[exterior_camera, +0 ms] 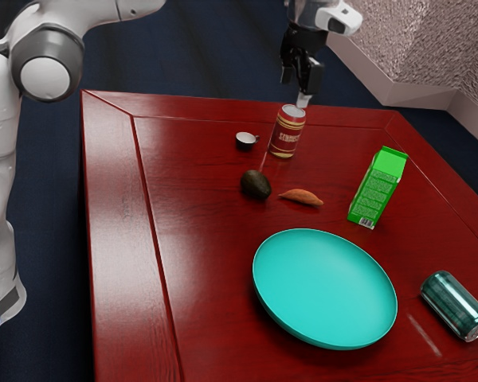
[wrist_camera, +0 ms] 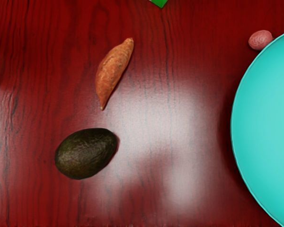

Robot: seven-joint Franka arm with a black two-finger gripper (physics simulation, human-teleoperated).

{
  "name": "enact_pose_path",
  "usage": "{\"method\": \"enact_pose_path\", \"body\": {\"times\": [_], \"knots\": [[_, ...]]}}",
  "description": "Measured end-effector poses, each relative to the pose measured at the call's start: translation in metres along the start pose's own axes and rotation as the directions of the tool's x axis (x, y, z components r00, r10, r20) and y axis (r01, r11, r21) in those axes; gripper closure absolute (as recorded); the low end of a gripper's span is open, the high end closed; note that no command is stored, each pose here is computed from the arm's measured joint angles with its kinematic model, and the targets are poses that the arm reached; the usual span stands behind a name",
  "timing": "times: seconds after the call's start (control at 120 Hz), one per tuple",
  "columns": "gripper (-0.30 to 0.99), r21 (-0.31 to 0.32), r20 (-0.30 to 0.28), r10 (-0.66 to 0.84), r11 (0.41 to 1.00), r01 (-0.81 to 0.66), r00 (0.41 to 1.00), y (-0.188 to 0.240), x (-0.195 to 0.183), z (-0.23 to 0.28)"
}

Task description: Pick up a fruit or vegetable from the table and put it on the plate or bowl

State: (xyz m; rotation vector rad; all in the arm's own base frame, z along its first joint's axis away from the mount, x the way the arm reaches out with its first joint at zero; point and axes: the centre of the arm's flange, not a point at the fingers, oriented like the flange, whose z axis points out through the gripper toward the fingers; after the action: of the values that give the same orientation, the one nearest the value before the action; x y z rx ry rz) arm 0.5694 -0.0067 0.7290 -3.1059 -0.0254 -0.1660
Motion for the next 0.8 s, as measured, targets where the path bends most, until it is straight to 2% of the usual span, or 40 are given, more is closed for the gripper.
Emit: {"method": "enact_pose_path", "body": {"times": [0.2, 0.35, 0.417, 0.533, 0.608, 0.8], "knots": [[0.0, 0.009, 0.03, 0.001, 1.0, -0.001, 1.0, 0.0, 0.004, 0.013], [0.0, 0.005, 0.059, 0.069, 0.998, -0.069, 0.996, 0.001, -0.003, 0.01], [0.0, -0.002, 0.097, 0.098, 0.995, -0.098, 0.99, 0.007, -0.007, 0.015], [0.0, -0.039, 0.197, 0.232, 0.973, -0.229, 0.953, 0.051, -0.014, 0.046], [0.0, -0.057, 0.244, 0.286, 0.958, -0.281, 0.927, 0.055, -0.017, 0.074], [0.0, -0.024, 0.233, 0.367, 0.928, -0.372, 0.901, 0.025, -0.007, 0.1]]}}
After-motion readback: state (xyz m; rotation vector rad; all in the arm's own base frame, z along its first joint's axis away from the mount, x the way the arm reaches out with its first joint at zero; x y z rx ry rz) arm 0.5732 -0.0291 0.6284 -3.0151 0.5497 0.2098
